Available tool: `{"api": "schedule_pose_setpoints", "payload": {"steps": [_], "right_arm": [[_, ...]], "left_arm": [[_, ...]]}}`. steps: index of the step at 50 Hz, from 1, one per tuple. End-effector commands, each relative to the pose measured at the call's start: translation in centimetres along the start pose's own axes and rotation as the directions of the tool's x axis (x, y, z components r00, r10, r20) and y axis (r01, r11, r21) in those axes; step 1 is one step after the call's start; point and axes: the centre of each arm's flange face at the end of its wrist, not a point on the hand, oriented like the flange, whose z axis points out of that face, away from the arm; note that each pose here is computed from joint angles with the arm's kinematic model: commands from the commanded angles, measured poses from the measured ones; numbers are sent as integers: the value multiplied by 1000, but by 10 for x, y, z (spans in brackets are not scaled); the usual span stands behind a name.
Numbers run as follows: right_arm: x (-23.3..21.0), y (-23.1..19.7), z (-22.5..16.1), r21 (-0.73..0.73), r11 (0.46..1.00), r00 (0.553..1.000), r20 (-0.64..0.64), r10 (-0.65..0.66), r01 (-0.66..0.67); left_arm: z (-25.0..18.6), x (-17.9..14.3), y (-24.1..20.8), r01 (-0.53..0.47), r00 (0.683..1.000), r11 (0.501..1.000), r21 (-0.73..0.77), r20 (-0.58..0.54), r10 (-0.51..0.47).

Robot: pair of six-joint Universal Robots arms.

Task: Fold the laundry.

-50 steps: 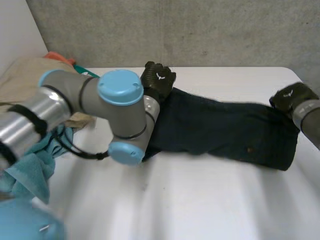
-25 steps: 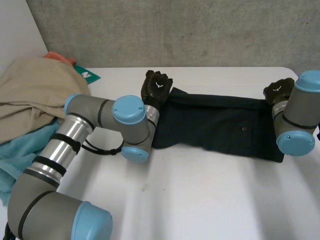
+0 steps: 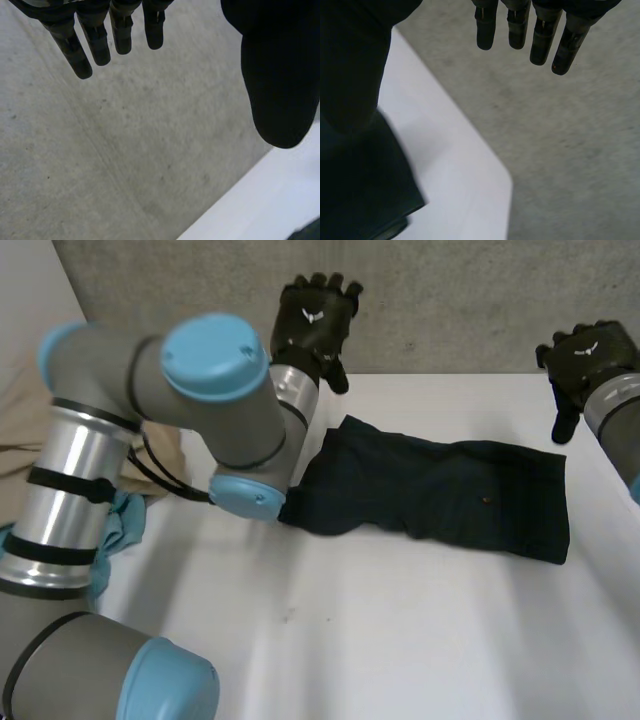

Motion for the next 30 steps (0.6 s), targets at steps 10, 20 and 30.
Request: {"api": "schedule_pose_setpoints", "payload": {"steps": [10,20,30], "right_arm": [[-28,35,-24,-184,983,987,158,29,1],[-33,42,-25,-185,983,987,157,28,1],[-41,50,-30,-214,977,982,180,60,-20]], "left_arm": [[-41,26,-37,39,998,979,-202,-44,-49],[-84,23,32,-74,994,791,-607,17,106],[-123,22,35,6,999,865,-502,32,11]]}}
